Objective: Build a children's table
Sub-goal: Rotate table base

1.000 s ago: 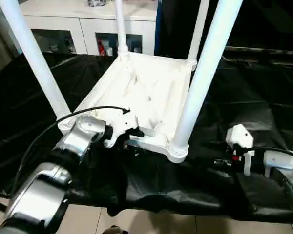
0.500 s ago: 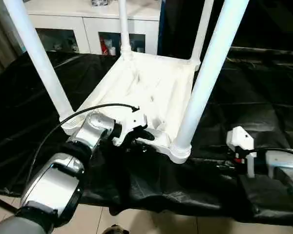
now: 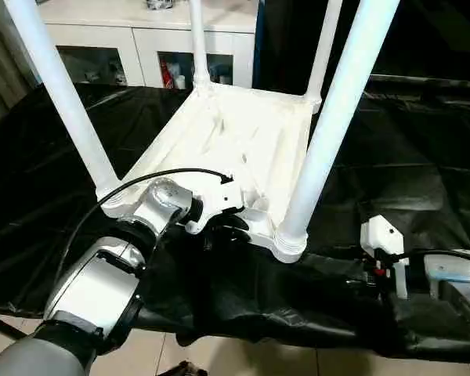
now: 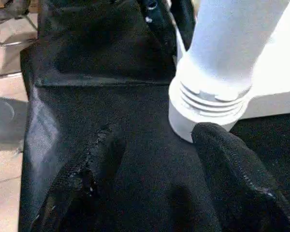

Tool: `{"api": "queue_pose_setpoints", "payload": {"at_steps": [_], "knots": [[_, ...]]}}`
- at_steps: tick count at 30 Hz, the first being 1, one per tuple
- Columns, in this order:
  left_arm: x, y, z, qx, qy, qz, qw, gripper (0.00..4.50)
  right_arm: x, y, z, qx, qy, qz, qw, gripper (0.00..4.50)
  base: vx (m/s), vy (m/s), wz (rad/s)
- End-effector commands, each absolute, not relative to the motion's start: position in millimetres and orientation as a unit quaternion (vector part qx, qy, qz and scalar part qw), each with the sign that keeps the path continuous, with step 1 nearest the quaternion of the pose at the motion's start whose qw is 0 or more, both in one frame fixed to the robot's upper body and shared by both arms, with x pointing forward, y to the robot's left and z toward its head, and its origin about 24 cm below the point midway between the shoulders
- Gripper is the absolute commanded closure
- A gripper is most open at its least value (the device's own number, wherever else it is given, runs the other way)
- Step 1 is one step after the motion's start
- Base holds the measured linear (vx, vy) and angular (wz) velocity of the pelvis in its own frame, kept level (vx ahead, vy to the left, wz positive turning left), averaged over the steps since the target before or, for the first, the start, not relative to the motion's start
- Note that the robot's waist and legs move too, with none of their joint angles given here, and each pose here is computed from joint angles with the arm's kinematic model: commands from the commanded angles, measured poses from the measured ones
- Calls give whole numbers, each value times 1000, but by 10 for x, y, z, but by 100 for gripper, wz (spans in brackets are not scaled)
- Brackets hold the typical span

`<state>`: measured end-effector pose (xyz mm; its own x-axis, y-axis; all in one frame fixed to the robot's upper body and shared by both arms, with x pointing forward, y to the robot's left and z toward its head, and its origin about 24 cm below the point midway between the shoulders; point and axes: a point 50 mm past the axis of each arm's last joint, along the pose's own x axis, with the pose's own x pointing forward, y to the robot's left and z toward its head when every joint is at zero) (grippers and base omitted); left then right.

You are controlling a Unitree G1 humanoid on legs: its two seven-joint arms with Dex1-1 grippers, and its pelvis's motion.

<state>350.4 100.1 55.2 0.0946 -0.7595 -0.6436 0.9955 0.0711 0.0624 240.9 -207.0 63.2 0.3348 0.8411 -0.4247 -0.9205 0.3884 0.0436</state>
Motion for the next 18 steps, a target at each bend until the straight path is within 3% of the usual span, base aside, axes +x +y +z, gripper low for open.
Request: {"api": "queue_pose_setpoints", "payload": {"at_steps": [1,8,18], "knots": [[3495,1048,467,233,261,-605,715,374,2448,-2047,685,-103,178,534,820,183,0,0,0],[3492,1051,458,111,252,-540,796,406,2596,-2066,621,-100,164,452,871,183,0,0,0],[3107,1098,313,147,205,-546,799,448,2682,-1951,591,-77,146,434,886,183,0,0,0]]}}
